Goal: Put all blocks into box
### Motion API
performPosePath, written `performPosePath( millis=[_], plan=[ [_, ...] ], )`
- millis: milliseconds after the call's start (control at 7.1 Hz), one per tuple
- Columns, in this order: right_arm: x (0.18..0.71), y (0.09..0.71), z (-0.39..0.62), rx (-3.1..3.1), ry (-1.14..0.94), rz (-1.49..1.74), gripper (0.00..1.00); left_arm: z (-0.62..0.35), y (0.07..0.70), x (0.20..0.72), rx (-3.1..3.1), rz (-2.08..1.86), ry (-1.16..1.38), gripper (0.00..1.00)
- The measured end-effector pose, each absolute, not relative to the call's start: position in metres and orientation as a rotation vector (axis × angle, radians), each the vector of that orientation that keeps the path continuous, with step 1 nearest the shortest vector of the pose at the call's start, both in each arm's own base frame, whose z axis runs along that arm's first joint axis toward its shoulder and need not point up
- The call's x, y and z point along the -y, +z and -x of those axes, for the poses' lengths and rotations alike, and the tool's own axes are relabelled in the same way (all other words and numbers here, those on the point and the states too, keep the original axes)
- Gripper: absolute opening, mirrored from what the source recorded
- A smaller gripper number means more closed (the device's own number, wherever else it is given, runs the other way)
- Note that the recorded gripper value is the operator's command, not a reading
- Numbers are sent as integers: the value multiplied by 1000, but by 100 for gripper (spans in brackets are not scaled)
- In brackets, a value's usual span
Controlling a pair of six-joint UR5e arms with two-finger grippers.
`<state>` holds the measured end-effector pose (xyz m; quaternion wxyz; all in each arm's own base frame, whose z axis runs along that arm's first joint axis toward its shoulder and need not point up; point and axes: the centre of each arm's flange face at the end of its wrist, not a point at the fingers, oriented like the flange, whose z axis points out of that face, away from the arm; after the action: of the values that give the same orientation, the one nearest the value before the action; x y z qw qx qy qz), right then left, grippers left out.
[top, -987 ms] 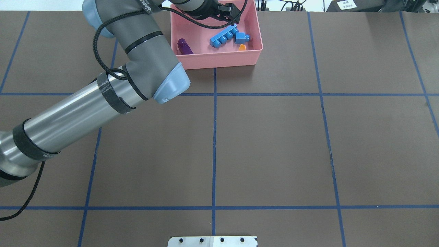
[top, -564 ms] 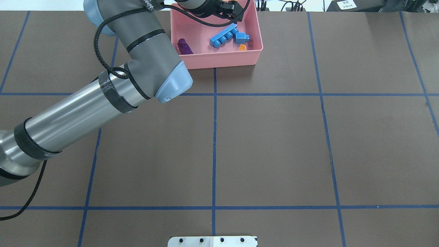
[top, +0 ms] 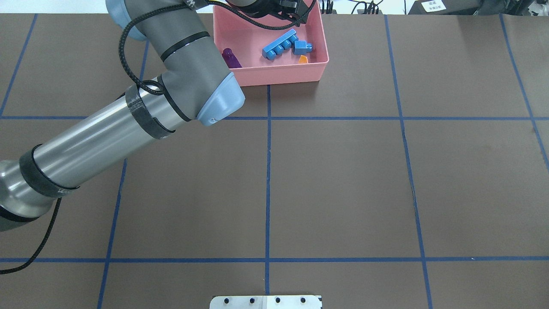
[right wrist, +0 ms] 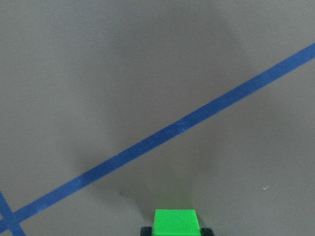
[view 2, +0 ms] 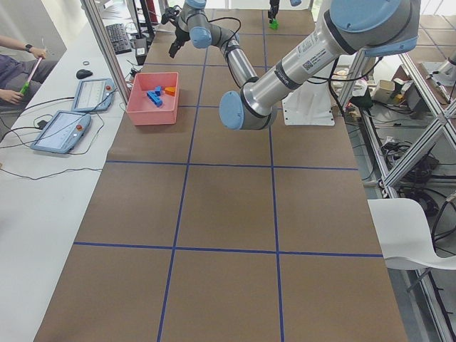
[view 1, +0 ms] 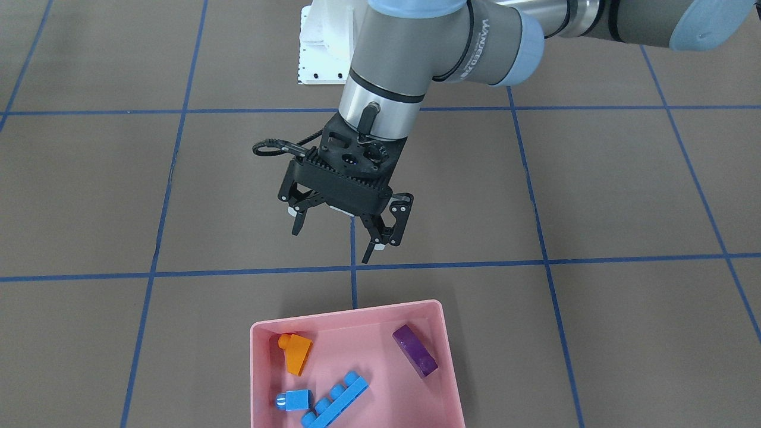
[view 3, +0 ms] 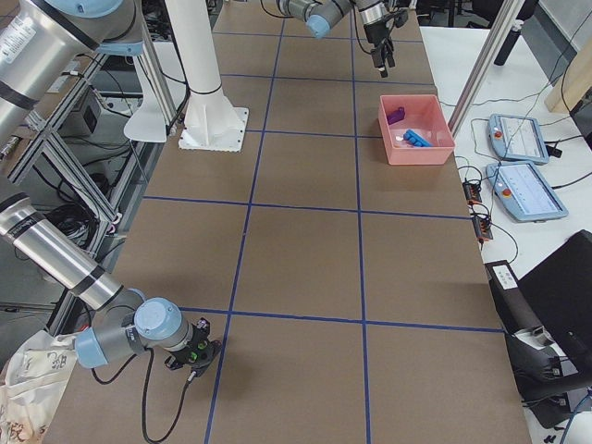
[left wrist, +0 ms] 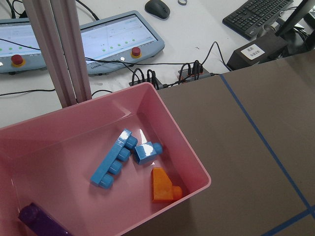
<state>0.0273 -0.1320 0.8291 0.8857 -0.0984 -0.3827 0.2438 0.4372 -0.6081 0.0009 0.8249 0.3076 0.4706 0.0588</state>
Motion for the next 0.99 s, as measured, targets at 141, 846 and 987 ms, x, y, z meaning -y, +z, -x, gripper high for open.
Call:
performPosePath(
  millis=[141,846,987],
  plan=[
    [132,828,-26,801,494,198,0,-436,0,609,-997,-652,124,100],
    [160,788,-14,853,386,97,0,-439,15,610,-970,-581,131,100],
    [177,768,-11,878,374,52,0,-441,26,608,-961,-540,140,100]
  ],
)
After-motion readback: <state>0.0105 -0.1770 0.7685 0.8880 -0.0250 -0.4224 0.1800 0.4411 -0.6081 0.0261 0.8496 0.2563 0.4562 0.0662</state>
